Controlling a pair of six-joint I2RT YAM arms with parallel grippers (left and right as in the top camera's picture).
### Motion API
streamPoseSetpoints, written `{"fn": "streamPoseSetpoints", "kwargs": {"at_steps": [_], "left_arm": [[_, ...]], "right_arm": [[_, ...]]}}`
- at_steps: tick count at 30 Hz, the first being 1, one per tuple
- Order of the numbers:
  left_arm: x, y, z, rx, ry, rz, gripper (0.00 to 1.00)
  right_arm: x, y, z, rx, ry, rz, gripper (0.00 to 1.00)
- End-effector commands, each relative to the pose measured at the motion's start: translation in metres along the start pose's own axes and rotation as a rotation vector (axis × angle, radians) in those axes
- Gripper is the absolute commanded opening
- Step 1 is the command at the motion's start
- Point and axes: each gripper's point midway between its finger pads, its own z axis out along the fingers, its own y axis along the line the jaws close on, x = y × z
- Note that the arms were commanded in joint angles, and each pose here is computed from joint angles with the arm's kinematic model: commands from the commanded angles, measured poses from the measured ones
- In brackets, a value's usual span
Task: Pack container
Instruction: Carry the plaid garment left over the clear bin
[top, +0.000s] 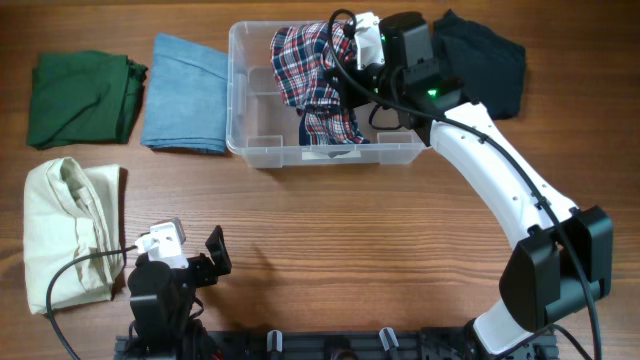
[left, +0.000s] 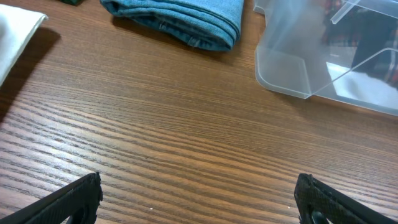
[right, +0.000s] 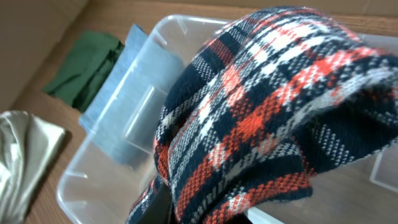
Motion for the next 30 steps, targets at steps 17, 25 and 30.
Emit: {"fn": "streamPoseSetpoints", "kwargs": {"at_steps": [17, 25, 30], "left_arm": [[0.002, -0.002, 0.0, 0.013, 0.006, -0.019, 1.0], [0.002, -0.002, 0.0, 0.013, 0.006, -0.019, 1.0], [0.002, -0.002, 0.0, 0.013, 0.006, -0.019, 1.0]], "right_arm": [[-0.037, -0.007, -0.02, 0.051, -0.085, 0.362, 0.04], [-0.019, -0.035, -0.013, 0.168, -0.044, 0.375, 0.04], [-0.011, -0.054, -0.005, 0.208, -0.025, 0.379, 0.04]]}}
